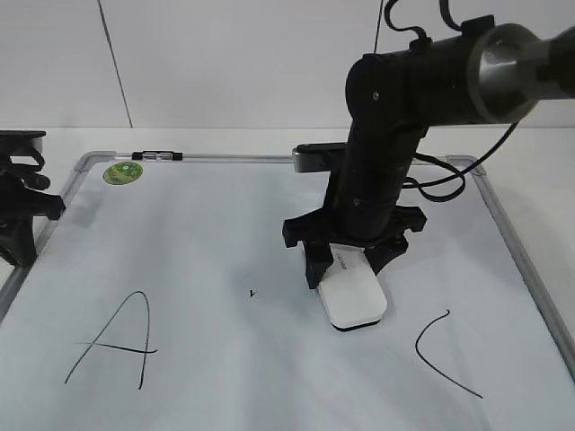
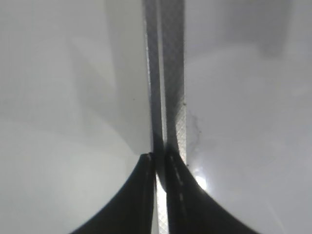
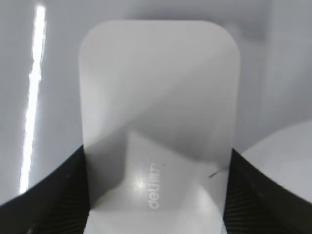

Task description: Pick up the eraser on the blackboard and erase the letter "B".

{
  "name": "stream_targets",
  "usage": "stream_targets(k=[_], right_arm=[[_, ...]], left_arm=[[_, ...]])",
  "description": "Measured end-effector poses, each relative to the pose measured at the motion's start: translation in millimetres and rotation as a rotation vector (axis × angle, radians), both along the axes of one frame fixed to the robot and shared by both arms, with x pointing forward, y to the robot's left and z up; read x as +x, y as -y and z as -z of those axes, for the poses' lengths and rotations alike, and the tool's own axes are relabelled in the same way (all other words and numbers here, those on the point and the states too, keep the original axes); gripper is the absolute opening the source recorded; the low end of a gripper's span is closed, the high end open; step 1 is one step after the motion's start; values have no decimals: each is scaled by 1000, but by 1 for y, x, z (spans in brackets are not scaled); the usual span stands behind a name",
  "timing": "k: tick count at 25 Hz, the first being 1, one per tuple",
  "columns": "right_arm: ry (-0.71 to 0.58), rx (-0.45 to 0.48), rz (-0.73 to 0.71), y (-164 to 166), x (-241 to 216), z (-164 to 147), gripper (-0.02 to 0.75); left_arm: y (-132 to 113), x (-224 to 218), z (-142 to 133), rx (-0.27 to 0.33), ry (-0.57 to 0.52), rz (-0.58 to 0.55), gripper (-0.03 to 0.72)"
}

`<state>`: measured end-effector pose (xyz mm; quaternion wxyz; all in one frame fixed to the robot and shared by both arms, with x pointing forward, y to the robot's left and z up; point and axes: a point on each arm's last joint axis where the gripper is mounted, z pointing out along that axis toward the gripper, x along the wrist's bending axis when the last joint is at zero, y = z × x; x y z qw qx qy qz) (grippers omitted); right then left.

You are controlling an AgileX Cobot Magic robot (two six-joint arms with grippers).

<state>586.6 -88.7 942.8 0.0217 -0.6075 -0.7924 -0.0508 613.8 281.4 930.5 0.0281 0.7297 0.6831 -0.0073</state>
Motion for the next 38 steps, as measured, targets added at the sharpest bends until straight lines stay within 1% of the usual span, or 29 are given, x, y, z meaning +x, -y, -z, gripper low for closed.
stream_targets(k=[5,8,15,18,20,24,28,30,36,38], right_arm=[[24,-37,-79,-20,-4,-4,529],[41,-56,-148,-43,-7,-4,529],[25,-85,-296,-102,-24,-4,529],[30,-82,-347,-121,-35,-5,529],[28,-75,-361,-128,-38,-4,529],[28,-78,-356,-126,-36,-5,529],[10,-63,-306,-113,-22,-4,529],[12,-66,-263,-98,-8,-4,529],[29,-95,-83,-26,47,-5,529],[29,-97,-44,-11,55,-5,529]], left_arm=[[0,0,0,0,-4,0,33],[0,0,0,0,-4,0,33],[0,-1,0,0,-6,0,33],[0,-1,0,0,-6,0,33],[0,-1,0,0,-6,0,33],[0,-1,0,0,-8,0,33],[0,-1,0,0,-8,0,33],[0,-1,0,-1,-8,-1,33],[0,-1,0,-1,-9,-1,33],[0,-1,0,-1,-9,-1,34]])
